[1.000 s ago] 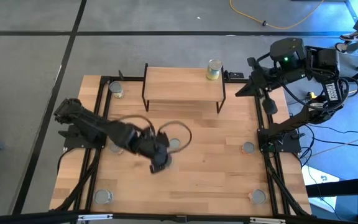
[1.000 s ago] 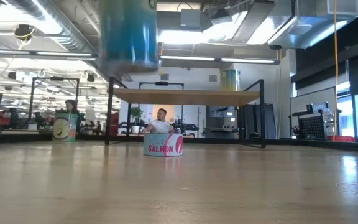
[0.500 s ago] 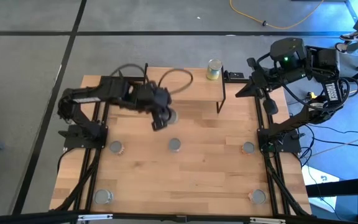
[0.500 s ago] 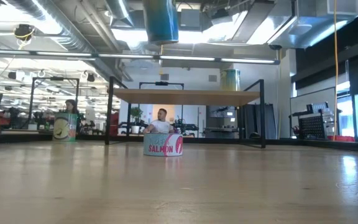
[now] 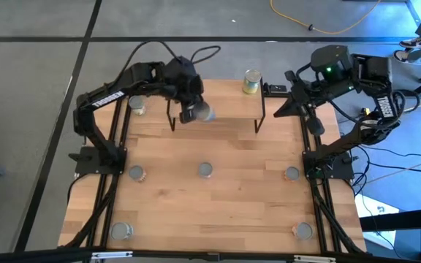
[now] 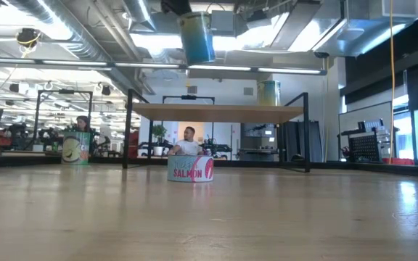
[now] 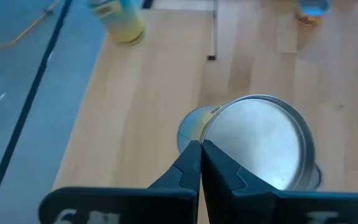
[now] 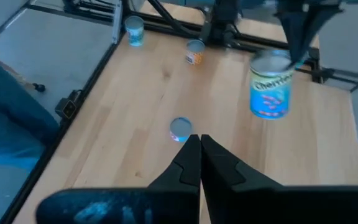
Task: Pick and place cans onto a shelf
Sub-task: Put the canned cherries on the shelf
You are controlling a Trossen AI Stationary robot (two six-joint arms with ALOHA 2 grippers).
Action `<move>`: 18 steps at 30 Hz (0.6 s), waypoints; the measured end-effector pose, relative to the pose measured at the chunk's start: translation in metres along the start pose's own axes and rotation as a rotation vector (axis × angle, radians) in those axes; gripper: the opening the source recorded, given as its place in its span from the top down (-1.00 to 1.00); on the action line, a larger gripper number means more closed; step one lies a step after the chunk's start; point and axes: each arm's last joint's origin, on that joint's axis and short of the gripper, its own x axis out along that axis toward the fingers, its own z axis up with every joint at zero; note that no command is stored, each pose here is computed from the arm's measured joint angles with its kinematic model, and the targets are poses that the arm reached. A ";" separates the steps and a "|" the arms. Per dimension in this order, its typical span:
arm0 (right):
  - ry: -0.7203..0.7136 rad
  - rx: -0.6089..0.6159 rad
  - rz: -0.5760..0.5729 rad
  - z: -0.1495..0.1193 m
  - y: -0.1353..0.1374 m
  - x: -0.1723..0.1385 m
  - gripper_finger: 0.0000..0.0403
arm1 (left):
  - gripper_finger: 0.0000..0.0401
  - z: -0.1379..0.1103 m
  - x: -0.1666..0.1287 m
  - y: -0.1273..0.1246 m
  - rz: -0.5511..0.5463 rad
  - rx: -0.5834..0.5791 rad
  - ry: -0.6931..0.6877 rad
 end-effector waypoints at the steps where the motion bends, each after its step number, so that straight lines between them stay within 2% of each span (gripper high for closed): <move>1: 0.014 0.005 -0.019 0.000 -0.002 0.003 0.97 | 1.00 0.003 0.004 0.001 0.002 0.006 -0.015; 3: 0.054 0.010 -0.081 0.001 -0.007 0.009 0.97 | 1.00 0.007 0.011 0.005 0.008 0.002 -0.043; 10: 0.167 0.026 -0.252 0.001 -0.024 0.025 0.97 | 1.00 0.007 0.048 0.011 -0.031 0.023 0.022; 13: 0.187 0.034 -0.262 0.001 -0.029 0.031 0.97 | 1.00 0.005 0.063 0.017 -0.012 0.011 0.060; 18: 0.209 0.038 -0.266 0.001 -0.036 0.037 0.97 | 1.00 0.000 0.068 0.035 0.065 -0.053 0.092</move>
